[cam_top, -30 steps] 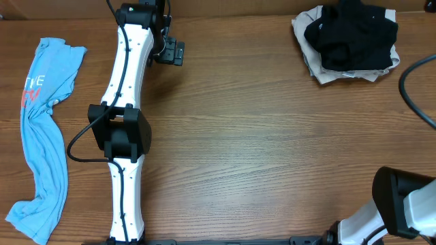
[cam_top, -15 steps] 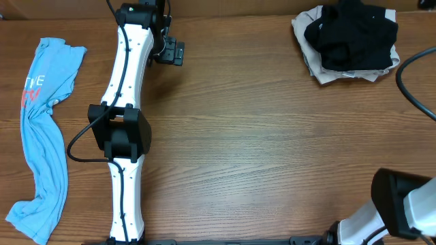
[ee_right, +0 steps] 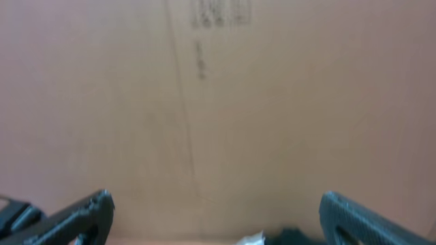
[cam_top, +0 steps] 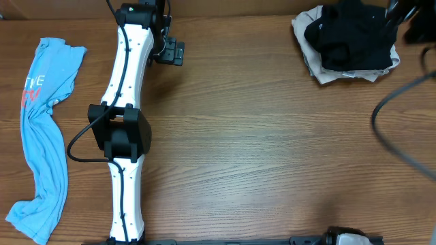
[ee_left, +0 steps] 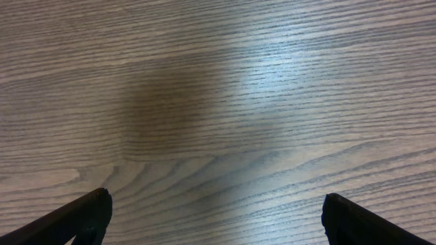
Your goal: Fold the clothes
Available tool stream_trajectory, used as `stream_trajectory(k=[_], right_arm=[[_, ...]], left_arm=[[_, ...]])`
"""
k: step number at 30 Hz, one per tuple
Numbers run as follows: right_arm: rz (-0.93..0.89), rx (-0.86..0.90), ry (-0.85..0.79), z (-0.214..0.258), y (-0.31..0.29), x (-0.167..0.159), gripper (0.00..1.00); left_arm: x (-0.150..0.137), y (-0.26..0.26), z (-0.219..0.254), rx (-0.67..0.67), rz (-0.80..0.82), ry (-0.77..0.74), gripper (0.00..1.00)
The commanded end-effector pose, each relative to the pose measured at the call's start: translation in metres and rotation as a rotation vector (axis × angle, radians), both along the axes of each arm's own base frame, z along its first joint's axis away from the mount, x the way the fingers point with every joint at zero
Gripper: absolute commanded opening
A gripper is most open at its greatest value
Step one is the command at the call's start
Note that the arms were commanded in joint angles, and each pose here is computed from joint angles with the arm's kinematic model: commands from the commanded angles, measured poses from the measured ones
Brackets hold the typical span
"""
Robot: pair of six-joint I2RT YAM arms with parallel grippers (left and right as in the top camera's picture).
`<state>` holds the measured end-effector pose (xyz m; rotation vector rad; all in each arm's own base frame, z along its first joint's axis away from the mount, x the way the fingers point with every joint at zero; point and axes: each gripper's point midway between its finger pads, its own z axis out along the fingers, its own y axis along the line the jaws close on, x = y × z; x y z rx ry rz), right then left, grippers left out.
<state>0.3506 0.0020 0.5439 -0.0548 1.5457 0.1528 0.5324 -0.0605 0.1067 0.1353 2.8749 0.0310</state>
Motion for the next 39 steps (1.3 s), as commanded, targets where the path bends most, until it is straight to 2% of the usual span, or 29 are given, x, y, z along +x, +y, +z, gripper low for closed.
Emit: stream_trajectory(k=[1,10,17,29,39], right_arm=[[0.046,0.004,0.015,-0.051,0.012,-0.012,1.0],[0.089,-0.013,-0.105,-0.191,0.024,-0.059,1.0],[0.061,-0.01,-0.147,-0.267,0.026,-0.091,1.0],[0.042,-0.002,-0.115,-0.332,0.024,-0.103,1.0],[-0.044,0.044,-0.013,-0.357,0.01,-0.103,1.0]], left_arm=[[0.003,0.001,0.001,-0.002,-0.002,-0.009,1.0],[0.003,0.001,0.001,-0.001,-0.002,-0.009,1.0],[0.003,0.001,0.001,-0.001,-0.002,-0.009,1.0],[0.003,0.001,0.001,-0.001,-0.002,-0.009,1.0],[0.003,0.001,0.001,-0.001,-0.002,-0.009,1.0]])
